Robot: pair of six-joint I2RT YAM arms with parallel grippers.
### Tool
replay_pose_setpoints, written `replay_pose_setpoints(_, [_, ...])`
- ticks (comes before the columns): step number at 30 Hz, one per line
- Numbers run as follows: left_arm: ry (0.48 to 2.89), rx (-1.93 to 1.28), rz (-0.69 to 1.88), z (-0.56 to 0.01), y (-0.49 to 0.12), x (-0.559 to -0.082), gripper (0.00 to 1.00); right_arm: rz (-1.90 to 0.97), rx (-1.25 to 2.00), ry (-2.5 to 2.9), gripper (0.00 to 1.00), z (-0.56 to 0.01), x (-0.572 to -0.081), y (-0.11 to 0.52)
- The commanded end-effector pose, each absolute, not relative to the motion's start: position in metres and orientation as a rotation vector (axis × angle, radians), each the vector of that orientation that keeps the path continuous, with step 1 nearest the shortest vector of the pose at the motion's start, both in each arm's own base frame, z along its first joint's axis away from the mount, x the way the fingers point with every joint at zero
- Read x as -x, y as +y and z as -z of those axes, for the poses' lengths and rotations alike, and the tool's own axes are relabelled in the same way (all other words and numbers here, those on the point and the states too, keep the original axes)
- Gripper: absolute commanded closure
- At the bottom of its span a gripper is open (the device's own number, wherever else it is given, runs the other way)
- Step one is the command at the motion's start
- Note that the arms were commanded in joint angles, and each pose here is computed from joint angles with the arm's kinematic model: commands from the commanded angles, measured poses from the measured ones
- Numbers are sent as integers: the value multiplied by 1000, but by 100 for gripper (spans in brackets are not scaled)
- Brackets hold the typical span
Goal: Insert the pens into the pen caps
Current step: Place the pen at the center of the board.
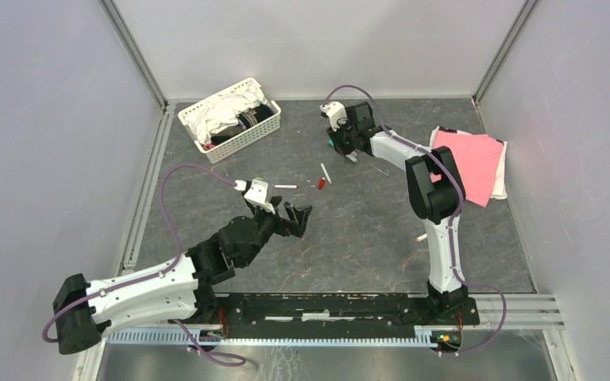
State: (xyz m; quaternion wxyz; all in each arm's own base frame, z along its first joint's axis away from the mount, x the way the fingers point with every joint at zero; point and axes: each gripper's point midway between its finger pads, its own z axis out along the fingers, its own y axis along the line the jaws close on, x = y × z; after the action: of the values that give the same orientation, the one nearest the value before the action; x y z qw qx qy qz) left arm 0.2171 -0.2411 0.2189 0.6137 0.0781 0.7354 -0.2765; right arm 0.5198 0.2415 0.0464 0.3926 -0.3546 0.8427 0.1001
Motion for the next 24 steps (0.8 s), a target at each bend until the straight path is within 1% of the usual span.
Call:
replay_pose_setpoints(1, [1683,-139,642,-225,-240,-221,2,-227,877,2107,70,-59,-533,242])
replay_pose_setpoints(6, [1679,-129,666,-227,-240,-219,2,-275,893,2082,70,-73,-524,247])
replay_pose_setpoints(10, [1673,-127,686,-229,-238,-216,2,-358,950,2001,69,-106,-505,254])
replay_pose_setpoints(13, [1676,-142,708,-228,-242,-213,2,-445,1021,1924,66,-133,-483,258])
replay_pose_setpoints(19, [1682,-154,734,-224,-250,-213,2,-653,1122,1745,56,-185,-428,253])
replay_pose_setpoints(21, [1692,-158,725,-220,-251,-215,1,-677,1148,1708,53,-195,-412,243])
replay_pose_setpoints(24, [1700,-170,731,-217,-254,-218,1,-671,1207,1685,51,-204,-388,229])
